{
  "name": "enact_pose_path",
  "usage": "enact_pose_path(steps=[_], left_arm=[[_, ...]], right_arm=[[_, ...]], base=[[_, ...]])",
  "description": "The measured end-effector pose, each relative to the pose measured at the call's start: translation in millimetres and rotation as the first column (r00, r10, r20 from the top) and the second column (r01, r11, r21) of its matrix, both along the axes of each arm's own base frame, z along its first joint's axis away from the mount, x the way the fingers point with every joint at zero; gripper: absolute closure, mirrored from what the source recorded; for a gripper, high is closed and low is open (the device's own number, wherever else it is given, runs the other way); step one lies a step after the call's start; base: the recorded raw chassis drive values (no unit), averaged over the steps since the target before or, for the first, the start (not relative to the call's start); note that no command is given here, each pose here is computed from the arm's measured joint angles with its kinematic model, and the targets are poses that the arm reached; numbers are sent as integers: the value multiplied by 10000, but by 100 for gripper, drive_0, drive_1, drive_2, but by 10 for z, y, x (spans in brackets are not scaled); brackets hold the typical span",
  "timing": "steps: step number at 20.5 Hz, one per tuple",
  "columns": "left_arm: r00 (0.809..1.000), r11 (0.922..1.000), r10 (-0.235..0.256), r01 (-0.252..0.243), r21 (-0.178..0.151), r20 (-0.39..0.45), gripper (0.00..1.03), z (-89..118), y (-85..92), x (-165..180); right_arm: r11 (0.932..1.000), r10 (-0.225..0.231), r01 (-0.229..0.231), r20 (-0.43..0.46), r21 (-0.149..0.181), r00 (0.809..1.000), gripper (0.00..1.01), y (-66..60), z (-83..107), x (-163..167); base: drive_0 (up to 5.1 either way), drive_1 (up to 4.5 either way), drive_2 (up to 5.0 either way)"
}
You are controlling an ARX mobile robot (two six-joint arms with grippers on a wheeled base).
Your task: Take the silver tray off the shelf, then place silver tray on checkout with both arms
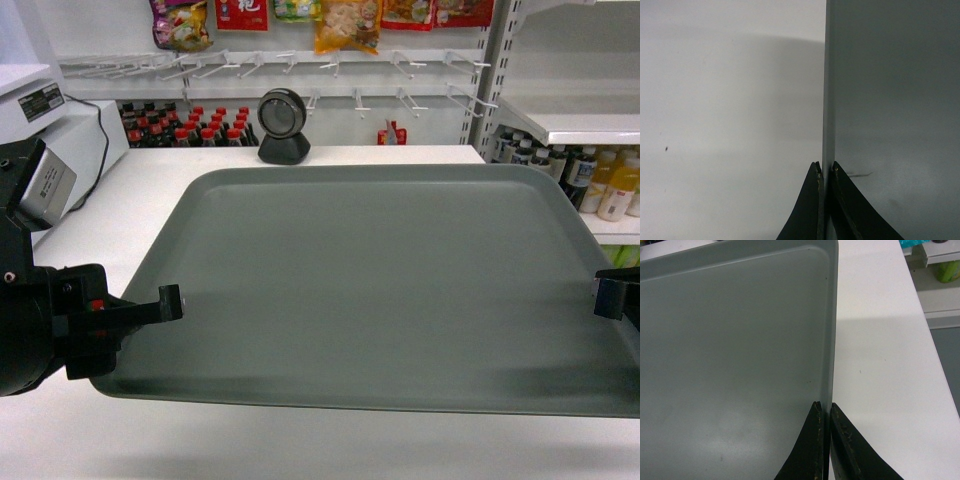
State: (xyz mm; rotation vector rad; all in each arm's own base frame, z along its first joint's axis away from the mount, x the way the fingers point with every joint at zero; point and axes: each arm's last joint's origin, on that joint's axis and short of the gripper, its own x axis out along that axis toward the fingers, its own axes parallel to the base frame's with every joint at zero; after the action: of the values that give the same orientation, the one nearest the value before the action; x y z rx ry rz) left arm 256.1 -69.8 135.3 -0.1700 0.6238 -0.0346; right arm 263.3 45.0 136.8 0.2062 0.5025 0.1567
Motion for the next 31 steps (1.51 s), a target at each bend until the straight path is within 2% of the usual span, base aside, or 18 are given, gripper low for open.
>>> enact_pose_path(steps=[8, 12, 13, 14, 15, 16, 17, 19, 22, 23, 24, 25, 26, 27, 28, 29, 30, 31], left_arm=[[10000, 10000, 15, -15, 18, -23, 100, -2, 1, -1], [10000, 10000, 44, -44, 80, -40, 100, -3, 0, 0], [9978, 9941, 418, -364, 1023, -517, 100, 6, -48, 34], [9942, 9729, 795, -615, 2228, -728, 99, -44, -81, 192], [9931, 9611, 1096, -953, 2593, -412, 99, -99, -14, 569], [9912, 9532, 1278, -1130, 2803, -351, 99, -213, 109, 1004], [9865, 9464, 1424, -1116, 3030, -815, 99, -460, 133, 1229], [9768, 9413, 1581, -1050, 3208, -1441, 99, -683, 123, 1266], [9677, 9355, 1757, -1070, 3367, -1807, 99, -822, 86, 1236], [9658, 9357, 1899, -1237, 3304, -1763, 95, -813, 82, 1237], [9614, 9158, 2290, -1595, 3687, -1528, 85, -802, 83, 1241], [9619, 9122, 2408, -1786, 3688, -1297, 75, -786, 100, 1234], [9640, 9133, 2500, -2038, 3526, -904, 68, -729, 133, 1195], [9650, 9190, 2598, -2360, 3158, -349, 60, -599, 150, 1125], [9624, 9205, 2686, -2685, 2840, 392, 54, -443, 169, 1069], [9335, 9091, 3031, -3435, 2355, 1916, 44, -82, 183, 958], [8860, 9375, 2562, -3251, 1239, 3864, 45, 235, 218, 907], [8241, 9741, 1441, -2155, 679, 5477, 56, 469, 273, 811]], right_arm=[[10000, 4, -4, -26, -4, 10000, 99, 1, -2, -1], [10000, 3, -3, 22, 5, 10000, 99, 1, 5, 4], [10000, 78, -78, 13, 41, 10000, 99, 4, 5, 4], [9988, 462, -476, -895, -146, 9949, 99, 30, -31, 107], [9955, 933, -943, -696, -114, 9932, 99, 125, -105, 570], [9926, 1192, -1203, -541, -165, 9914, 99, 317, -245, 1096], [9912, 1221, -1253, -710, -425, 9900, 99, 446, -470, 1392], [9892, 1109, -1224, -1344, -802, 9847, 99, 507, -690, 1463], [9856, 939, -1173, -1823, -1217, 9788, 99, 549, -879, 1434], [9828, 890, -1166, -1856, -1435, 9786, 90, 556, -894, 1424], [9826, 856, -1068, -1398, -1521, 9865, 80, 554, -847, 1436], [9842, 810, -945, -939, -1498, 9923, 71, 530, -759, 1423], [9867, 666, -725, -450, -1454, 9968, 64, 483, -660, 1396], [9890, 547, -545, -25, -1378, 9985, 55, 447, -532, 1373], [9897, 291, -135, 1076, -1422, 9938, 55, 444, -456, 1381], [9816, -624, 1138, 3061, -1531, 9500, 65, 363, -362, 1327], [9747, -934, 1613, 3737, -1546, 9228, 74, 267, -360, 1153], [9717, -887, 1651, 3868, -1688, 9179, 85, 182, -400, 887]], base=[[-16, 408, -440], [0, 0, 0], [0, 0, 0], [0, 0, 0], [0, 0, 0], [0, 0, 0], [0, 0, 0], [0, 0, 0], [0, 0, 0], [0, 0, 0], [0, 0, 0], [0, 0, 0], [0, 0, 0], [0, 0, 0], [0, 0, 0], [0, 0, 0], [0, 0, 0], [0, 0, 0]])
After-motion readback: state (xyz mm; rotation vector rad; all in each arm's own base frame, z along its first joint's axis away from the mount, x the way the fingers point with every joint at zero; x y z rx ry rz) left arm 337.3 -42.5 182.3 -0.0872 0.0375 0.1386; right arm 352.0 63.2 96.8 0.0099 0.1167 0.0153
